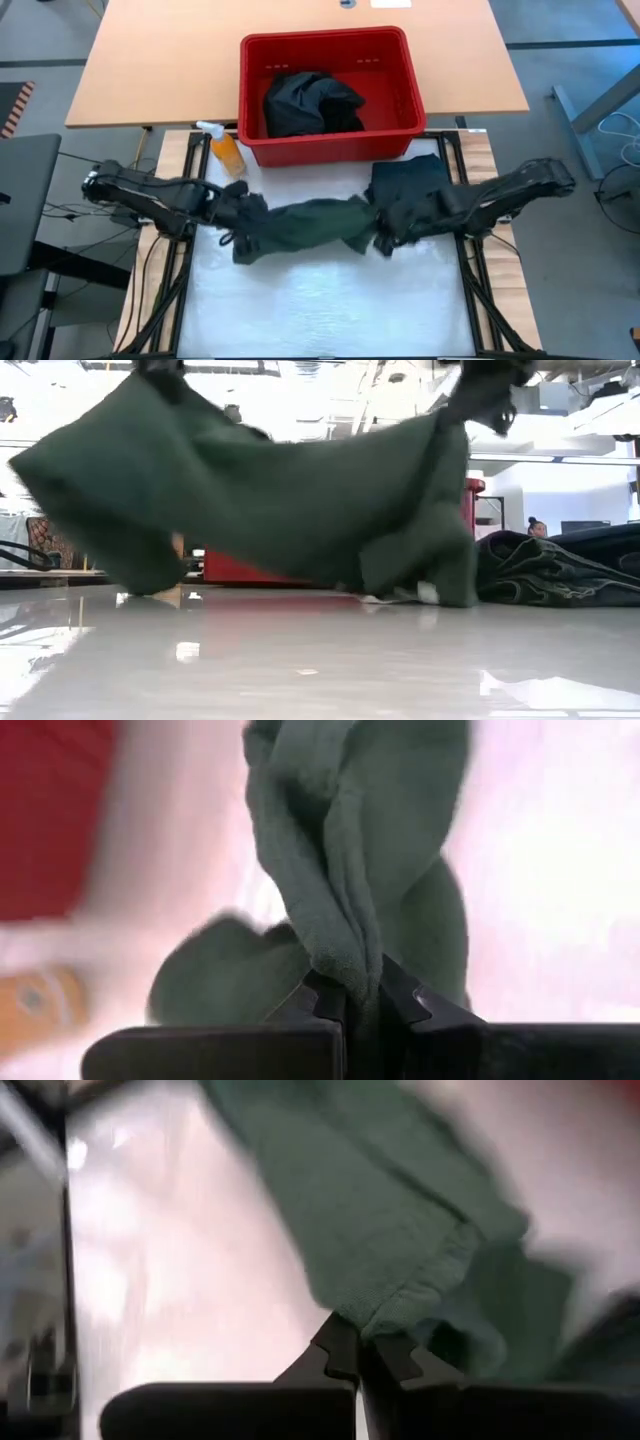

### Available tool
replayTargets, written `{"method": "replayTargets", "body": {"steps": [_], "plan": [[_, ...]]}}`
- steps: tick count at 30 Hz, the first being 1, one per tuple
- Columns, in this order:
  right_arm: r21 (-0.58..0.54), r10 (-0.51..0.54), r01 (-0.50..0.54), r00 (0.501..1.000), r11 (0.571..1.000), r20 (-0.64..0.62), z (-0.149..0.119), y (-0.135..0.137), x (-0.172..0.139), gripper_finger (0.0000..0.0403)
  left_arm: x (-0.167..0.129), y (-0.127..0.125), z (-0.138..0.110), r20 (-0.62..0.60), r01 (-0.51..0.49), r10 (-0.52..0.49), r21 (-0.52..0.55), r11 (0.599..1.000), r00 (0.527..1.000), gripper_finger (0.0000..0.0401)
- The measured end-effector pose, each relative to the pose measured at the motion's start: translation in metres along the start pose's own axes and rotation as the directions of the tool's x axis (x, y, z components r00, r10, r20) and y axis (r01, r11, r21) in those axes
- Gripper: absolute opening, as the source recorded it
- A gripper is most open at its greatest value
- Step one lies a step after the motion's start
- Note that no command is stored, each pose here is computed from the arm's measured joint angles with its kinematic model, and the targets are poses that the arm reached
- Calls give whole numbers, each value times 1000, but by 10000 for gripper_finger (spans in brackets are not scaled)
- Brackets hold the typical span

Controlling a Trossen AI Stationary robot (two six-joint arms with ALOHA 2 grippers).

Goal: Fold Laundry from Bin
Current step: Fold the green shirt

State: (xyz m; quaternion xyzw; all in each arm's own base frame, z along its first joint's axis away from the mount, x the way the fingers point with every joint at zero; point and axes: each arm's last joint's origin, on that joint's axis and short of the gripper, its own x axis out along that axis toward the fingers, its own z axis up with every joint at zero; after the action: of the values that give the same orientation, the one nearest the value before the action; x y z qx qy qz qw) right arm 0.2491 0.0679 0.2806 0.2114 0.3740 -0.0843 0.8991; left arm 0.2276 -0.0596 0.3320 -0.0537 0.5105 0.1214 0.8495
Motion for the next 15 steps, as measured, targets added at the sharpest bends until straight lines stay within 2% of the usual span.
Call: {"method": "replayTargets", "body": {"steps": [6,8,12,15], "plan": [[-77,184,-200,968,977,-169,-41,48,52,28,50,-20,-54,-196,-6,-4,-50,999,981,0],[-70,233,-253,948,965,-217,-50,57,60,28,66,-29,-67,-191,43,-59,-88,995,980,0],[23,284,-291,910,957,-302,-53,57,64,29,90,-43,-85,-151,186,-210,-156,970,966,0],[54,307,-309,878,949,-367,-53,53,65,47,101,-46,-95,-147,226,-258,-205,952,955,0]]}}
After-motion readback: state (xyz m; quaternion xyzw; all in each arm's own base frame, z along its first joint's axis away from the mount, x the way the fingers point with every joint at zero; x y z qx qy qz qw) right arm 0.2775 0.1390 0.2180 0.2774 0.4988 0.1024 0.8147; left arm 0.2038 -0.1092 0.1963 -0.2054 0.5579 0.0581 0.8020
